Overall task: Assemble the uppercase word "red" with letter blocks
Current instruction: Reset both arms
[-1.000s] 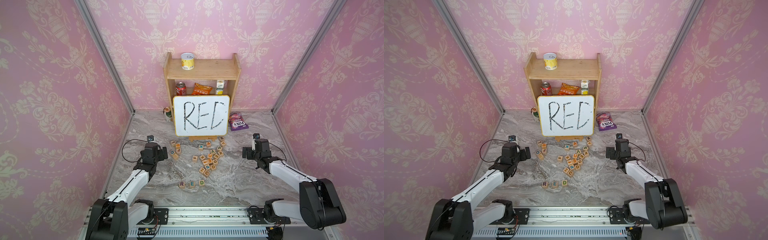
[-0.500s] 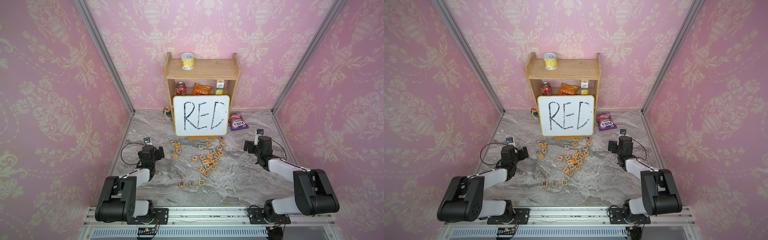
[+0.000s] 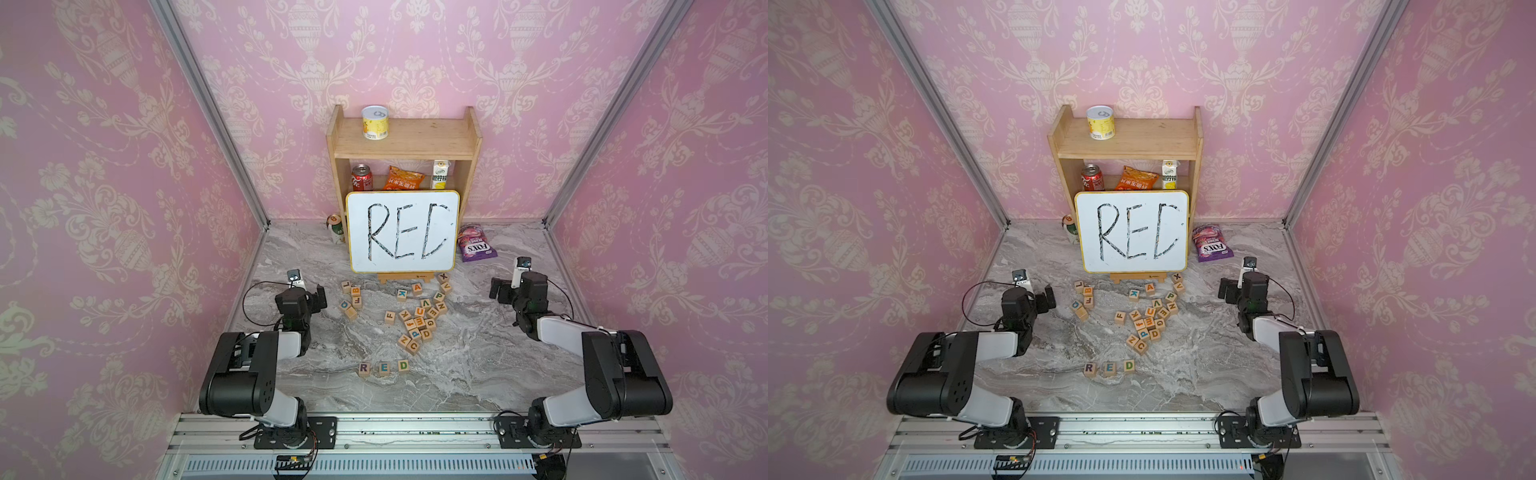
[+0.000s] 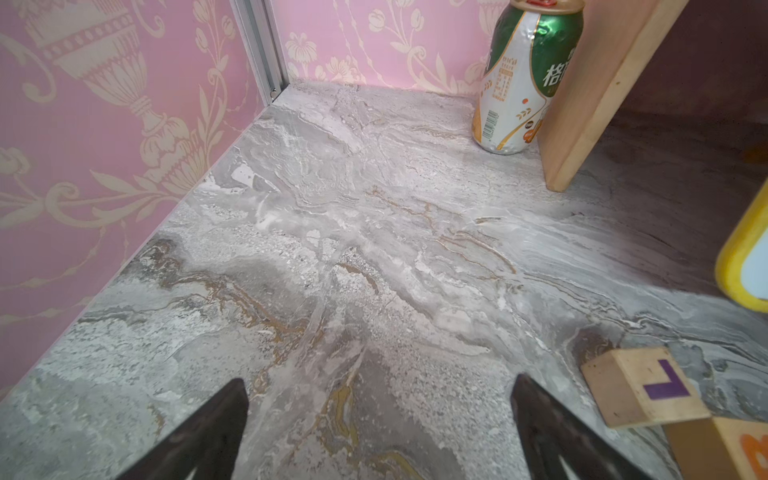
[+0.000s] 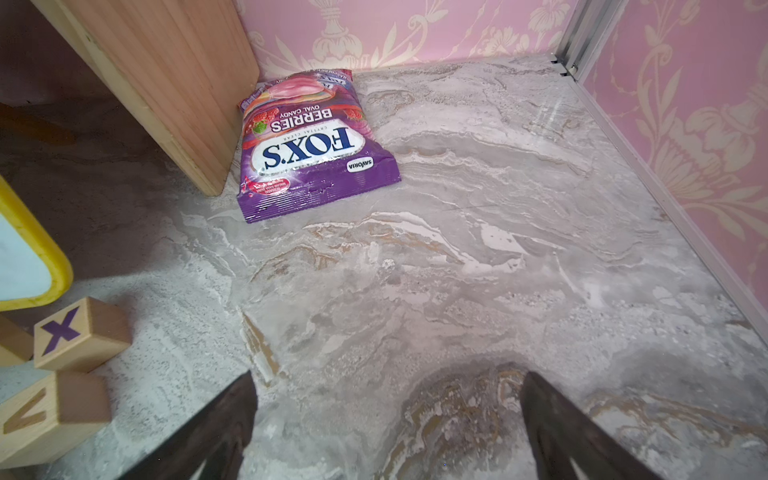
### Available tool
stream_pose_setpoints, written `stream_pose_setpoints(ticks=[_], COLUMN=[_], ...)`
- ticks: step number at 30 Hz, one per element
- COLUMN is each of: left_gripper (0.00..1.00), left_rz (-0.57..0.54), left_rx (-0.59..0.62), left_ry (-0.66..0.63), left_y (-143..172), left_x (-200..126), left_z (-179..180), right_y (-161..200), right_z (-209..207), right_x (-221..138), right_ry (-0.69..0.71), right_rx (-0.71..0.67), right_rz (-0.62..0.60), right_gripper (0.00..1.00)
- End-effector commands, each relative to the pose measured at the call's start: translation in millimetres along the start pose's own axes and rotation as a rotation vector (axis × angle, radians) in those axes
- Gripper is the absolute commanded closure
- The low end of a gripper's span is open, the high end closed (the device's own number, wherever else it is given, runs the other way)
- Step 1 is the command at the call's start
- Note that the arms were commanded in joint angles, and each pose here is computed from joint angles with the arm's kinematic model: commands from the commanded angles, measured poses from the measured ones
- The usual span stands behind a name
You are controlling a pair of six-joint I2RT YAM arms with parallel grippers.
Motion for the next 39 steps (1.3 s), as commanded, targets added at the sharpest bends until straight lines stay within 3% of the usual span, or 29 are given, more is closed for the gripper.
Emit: stream_pose_setpoints(ticks=[1,9,15,22,30,39], left_gripper=[0.01,0.01,0.01,0.01,0.01,0.01], left_rz=[-0.039,-0.051,-0.068,-0.094,-0.031,-0.041], left_rx=[0.027,0.035,0.044,0.041,0.072,0.071], left_ry=[0.037,0.068,0.084,0.099,0.161,0.162], left_y=[-9.3,-1.3,0.9,1.1,5.9,5.0], left_x=[9.7,7.3,6.5,1.1,6.2,5.3], left_z=[-6.4,-7.1,-8.3,-8.2,-19.2,-18.9], right_y=[-2.2,-1.9,9.8,9.5,9.1,8.9], right_z=[0.5,11.1,21.1,20.1,20.2,20.4], right_x=[-2.6,-2.7,-10.0,-9.0,-9.2,-9.1], right_ry=[-0.007,-0.065,-0.079,-0.069,-0.070,-0.070], right_rx=[-0.004,-0.039,-0.073,-0.070,-0.070,-0.070], right_rz=[-0.025,-0.054,-0.150,-0.138,-0.139,-0.139], right_gripper=[0.00,0.00,0.00,0.00,0.00,0.00])
Point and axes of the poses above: each gripper's point midway between its finger pads, its own x axis out along the fingers, its own z axis along the line the jaws close on, y = z × x, the point moved 3 cm from there along -x, back along the fingers, and after that the axes turned 15 degrees about -x, right-handed, at the moved point
